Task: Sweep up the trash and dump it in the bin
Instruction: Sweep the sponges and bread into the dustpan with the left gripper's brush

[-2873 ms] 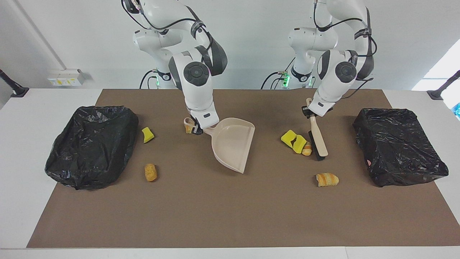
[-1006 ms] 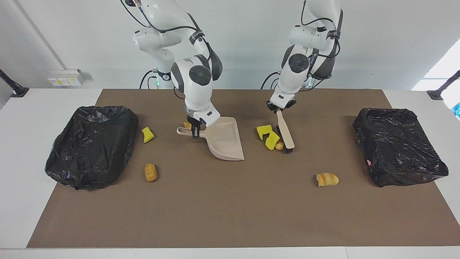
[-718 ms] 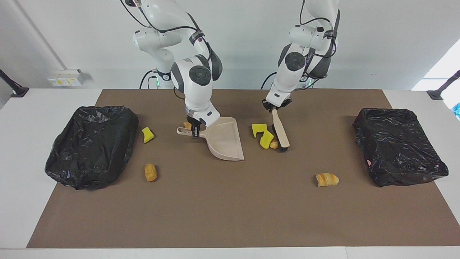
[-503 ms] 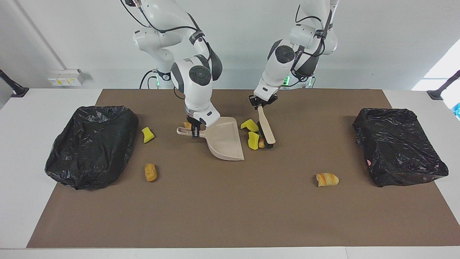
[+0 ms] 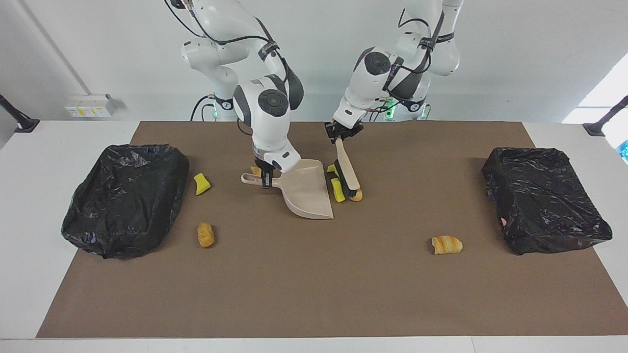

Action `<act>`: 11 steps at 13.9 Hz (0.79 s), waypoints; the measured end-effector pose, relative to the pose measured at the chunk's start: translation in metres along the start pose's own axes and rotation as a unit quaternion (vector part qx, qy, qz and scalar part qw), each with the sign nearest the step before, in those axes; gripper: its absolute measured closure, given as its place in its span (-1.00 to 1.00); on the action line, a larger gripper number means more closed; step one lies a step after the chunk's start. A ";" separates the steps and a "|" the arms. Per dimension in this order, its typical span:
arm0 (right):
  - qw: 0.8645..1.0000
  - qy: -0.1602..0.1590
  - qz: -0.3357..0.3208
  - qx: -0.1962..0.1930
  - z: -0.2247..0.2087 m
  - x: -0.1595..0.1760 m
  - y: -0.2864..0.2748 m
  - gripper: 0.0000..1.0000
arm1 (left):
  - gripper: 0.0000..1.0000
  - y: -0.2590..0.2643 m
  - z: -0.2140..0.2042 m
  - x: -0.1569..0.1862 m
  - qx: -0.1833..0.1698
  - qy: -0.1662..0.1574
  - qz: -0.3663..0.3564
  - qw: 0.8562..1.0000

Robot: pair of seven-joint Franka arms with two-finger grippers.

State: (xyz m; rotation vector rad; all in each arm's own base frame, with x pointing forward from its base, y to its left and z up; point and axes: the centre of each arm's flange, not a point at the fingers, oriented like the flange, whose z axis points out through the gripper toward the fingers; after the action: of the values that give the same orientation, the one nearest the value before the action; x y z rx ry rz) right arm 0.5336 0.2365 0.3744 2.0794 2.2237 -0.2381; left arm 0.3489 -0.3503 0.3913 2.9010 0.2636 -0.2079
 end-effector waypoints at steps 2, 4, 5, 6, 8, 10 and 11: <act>1.000 0.000 0.001 0.000 0.000 0.000 0.000 0.38 | 0.48 -0.003 -0.006 0.005 0.011 -0.014 -0.014 1.000; 1.000 0.000 0.002 0.000 0.000 0.000 0.000 0.38 | 0.48 -0.019 -0.011 0.016 0.043 -0.030 -0.026 0.998; 1.000 0.000 0.002 0.000 0.000 0.000 0.000 0.38 | 0.48 -0.028 -0.011 0.020 0.058 -0.038 -0.032 0.997; 1.000 0.000 0.002 0.000 0.000 0.000 0.000 0.38 | 0.48 -0.034 -0.010 0.023 0.066 -0.043 -0.036 0.996; 1.000 0.000 0.002 0.000 0.000 0.000 0.000 0.38 | 0.48 -0.041 -0.004 0.022 0.075 -0.048 -0.039 0.995; 1.000 0.000 0.002 0.000 0.000 0.000 0.000 0.38 | 0.48 -0.041 0.009 0.014 0.080 -0.047 -0.034 0.995; 1.000 0.000 0.002 0.000 0.000 0.000 0.000 0.38 | 0.48 -0.037 0.016 0.005 0.080 -0.042 -0.032 0.995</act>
State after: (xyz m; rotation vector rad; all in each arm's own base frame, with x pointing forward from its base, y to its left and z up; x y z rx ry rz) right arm 0.5335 0.2364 0.3743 2.0847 2.2183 -0.2383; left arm 0.3447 -0.3179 0.3670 3.0349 0.3387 -0.3788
